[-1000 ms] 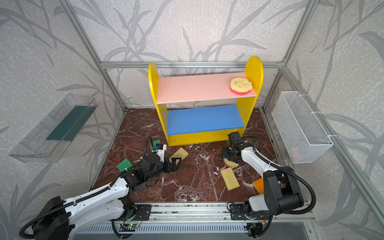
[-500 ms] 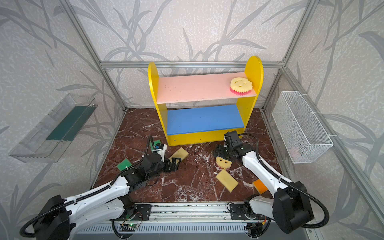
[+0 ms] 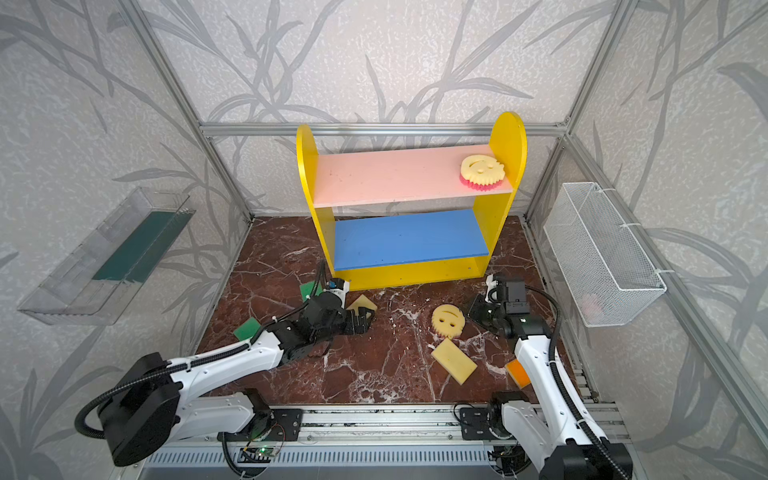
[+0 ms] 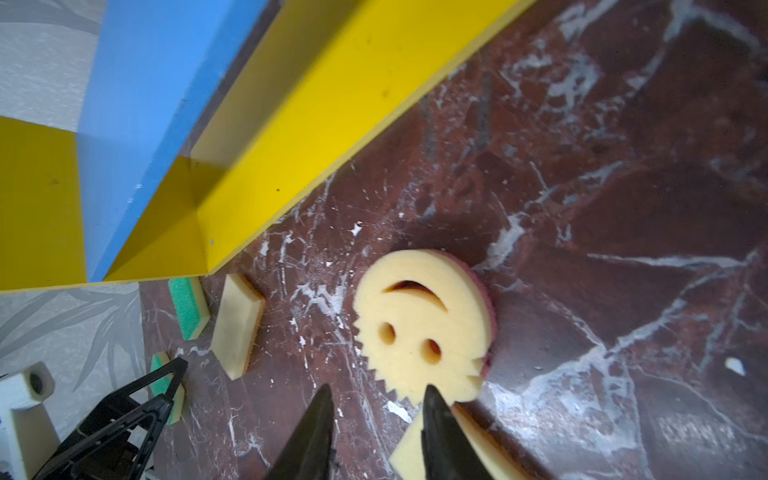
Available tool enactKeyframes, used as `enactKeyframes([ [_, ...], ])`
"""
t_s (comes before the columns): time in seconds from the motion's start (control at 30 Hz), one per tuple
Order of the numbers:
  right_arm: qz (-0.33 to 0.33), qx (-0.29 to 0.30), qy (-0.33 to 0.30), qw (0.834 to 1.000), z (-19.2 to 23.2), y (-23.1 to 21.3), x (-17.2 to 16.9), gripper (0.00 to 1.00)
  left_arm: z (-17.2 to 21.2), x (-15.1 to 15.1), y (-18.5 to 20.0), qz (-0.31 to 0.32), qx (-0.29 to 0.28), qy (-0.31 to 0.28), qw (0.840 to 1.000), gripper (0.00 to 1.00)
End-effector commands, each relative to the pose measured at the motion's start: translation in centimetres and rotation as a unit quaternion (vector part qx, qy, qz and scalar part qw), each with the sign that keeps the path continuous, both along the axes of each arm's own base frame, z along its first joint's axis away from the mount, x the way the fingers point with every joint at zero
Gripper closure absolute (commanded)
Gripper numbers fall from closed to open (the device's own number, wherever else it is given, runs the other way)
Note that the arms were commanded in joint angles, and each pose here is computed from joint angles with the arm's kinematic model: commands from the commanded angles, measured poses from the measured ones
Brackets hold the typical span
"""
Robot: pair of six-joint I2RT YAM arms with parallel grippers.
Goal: Place and organize the cleaning sponges onto the shelf
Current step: 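Close the right gripper on the second smiley sponge's edge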
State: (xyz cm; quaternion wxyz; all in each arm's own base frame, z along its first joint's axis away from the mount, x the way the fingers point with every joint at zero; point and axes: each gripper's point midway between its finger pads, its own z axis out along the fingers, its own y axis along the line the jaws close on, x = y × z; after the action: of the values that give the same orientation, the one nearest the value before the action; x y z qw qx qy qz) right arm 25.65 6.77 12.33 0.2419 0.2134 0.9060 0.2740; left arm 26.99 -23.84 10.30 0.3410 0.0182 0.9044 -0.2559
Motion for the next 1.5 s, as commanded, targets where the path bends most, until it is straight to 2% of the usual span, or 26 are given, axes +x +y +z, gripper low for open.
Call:
enactKeyframes([
  [0.0, 0.013, 0.026, 0.019, 0.999, -1.7, 0.4, -1.1, 0.63, 1.2, 1.1, -1.3, -0.006, -0.016, -0.015, 1.0, 0.01],
  [0.37, 0.033, 0.043, 0.073, 0.996, -5.7, 1.0, -0.6, 0.62, 0.3, 1.7, -1.9, -0.006, -0.01, -0.01, 1.0, 0.01],
  [0.63, 0.027, 0.034, 0.086, 0.995, -7.3, 0.6, -0.3, 0.63, 0.3, 1.9, -1.8, -0.004, -0.006, -0.012, 1.0, 0.01],
  [0.77, 0.027, 0.034, 0.094, 0.995, -7.9, 0.5, -0.3, 0.67, 0.1, 2.0, -1.9, -0.002, -0.006, -0.01, 1.0, 0.01],
  [0.87, 0.028, 0.035, 0.097, 0.994, -8.1, 0.5, -0.4, 0.77, 0.1, 1.9, -1.8, -0.002, -0.005, -0.008, 1.0, 0.01],
  [1.17, 0.031, 0.032, 0.099, 0.994, -8.7, 0.5, -0.4, 0.88, 0.2, 1.9, -1.6, 0.001, -0.003, -0.008, 1.0, 0.01],
  [1.3, 0.031, 0.031, 0.096, 0.994, -8.7, 0.5, -0.2, 0.99, 0.5, 1.8, -1.5, 0.002, -0.004, -0.008, 1.0, 0.01],
  [1.47, 0.034, 0.033, 0.075, 0.996, -7.7, 0.6, 0.3, 1.0, 1.2, 1.7, -1.3, 0.003, -0.001, -0.011, 1.0, 0.01],
])
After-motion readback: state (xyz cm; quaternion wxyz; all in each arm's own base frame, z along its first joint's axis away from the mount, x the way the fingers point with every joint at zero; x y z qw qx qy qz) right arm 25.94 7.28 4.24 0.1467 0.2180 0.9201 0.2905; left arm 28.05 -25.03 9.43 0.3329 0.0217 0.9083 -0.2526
